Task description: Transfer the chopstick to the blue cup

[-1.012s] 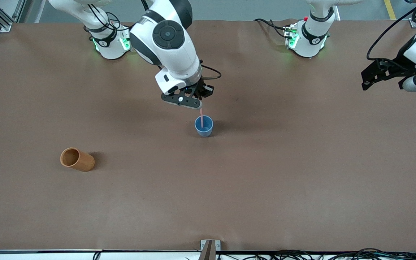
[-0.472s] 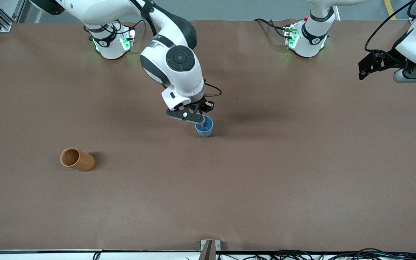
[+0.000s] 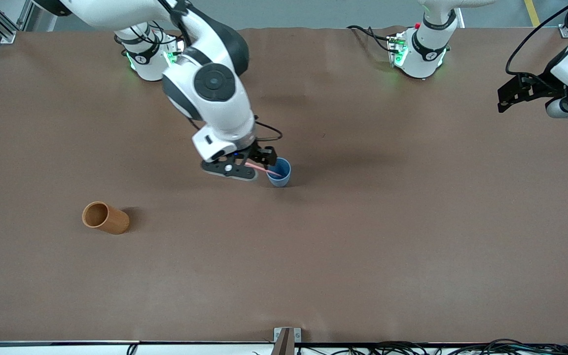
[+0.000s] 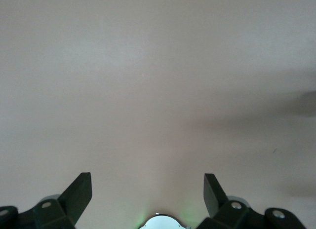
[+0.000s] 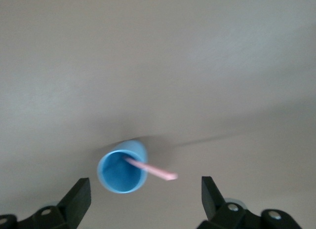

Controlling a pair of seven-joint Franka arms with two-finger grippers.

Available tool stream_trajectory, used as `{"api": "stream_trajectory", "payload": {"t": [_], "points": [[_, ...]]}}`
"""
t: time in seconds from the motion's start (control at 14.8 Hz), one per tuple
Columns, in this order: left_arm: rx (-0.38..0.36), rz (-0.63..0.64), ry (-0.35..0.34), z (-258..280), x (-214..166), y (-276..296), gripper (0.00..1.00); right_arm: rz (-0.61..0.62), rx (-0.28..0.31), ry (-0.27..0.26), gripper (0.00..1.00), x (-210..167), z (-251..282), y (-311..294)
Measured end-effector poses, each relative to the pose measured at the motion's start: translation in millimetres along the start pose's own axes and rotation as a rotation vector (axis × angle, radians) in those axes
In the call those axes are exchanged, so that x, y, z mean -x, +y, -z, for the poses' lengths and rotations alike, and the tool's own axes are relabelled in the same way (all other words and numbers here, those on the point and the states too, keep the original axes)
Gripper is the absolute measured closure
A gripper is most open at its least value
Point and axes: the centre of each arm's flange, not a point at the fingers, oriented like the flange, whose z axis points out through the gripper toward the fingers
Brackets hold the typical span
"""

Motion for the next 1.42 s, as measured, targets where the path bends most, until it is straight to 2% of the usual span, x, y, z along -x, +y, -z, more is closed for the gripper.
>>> {"api": "stream_trajectory", "payload": {"t": [0.27,0.54,0.67,0.88,1.01,1.21,1.42], "points": [[-0.002,-0.014,-0.001,-0.7,0.1,7.4,0.0,0.087,0.072,0.05,0.0,-35.7,75.1,83.0],[-0.003,-0.021,-0.003,-1.6,-0.2,10.9,0.0,0.138,0.08,0.082,0.0,-85.1,143.0,220.3],[-0.002,-0.029,-0.003,-1.7,-0.3,9.2,0.0,0.137,0.097,0.088,0.0,-94.4,162.0,288.0],[-0.001,-0.039,-0.004,-1.9,-0.7,3.5,0.0,0.129,0.061,0.066,0.0,-89.8,173.2,375.6],[-0.001,-0.038,-0.008,-2.8,-0.6,2.3,0.0,0.108,0.051,0.063,0.0,-72.8,180.1,410.7],[-0.001,-0.041,-0.012,-4.7,-1.4,1.9,0.0,0.095,0.047,0.069,0.0,-40.9,194.7,427.9],[0.0,-0.048,-0.022,-9.8,-4.6,1.7,0.0,0.092,0.041,0.098,0.0,-28.9,223.6,440.3]]}}
